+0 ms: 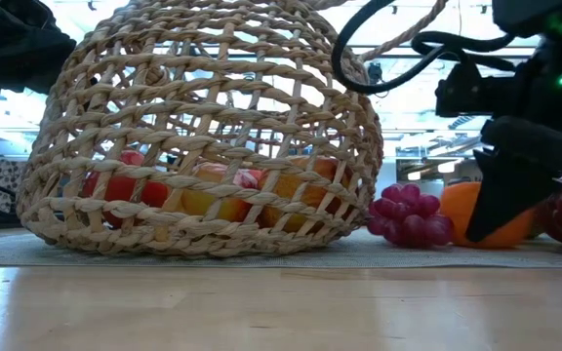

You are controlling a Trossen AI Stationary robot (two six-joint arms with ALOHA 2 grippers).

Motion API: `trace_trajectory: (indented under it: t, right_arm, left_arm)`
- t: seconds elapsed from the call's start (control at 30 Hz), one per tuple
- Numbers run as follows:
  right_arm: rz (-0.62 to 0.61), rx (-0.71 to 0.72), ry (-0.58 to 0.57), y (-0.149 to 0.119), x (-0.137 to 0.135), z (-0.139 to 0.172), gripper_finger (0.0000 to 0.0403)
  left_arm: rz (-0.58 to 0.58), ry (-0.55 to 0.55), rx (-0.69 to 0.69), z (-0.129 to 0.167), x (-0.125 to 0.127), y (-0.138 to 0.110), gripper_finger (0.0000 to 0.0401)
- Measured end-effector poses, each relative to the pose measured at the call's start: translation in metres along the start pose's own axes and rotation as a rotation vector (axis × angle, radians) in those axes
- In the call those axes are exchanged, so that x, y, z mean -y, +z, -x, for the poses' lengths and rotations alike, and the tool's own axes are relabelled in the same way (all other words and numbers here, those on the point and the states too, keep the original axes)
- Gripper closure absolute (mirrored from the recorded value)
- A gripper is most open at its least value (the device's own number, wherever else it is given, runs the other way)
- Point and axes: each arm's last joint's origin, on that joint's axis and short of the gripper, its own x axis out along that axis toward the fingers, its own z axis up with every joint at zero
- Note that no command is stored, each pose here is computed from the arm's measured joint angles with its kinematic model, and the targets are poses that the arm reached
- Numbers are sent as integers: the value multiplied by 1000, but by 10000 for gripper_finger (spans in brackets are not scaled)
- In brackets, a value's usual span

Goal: Build produce basket
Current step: Put the orange into the basket

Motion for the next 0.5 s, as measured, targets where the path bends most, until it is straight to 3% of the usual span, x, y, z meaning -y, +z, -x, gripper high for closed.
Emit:
trace_trajectory:
  t: [0.3,0.5]
  right_arm:
    - [19,-1,8,3,-1,1,74]
    - [100,60,91,18,-23,27,74]
  left_arm:
    - [-1,0,0,0,0,0,366]
    - [0,0,0,0,0,0,373]
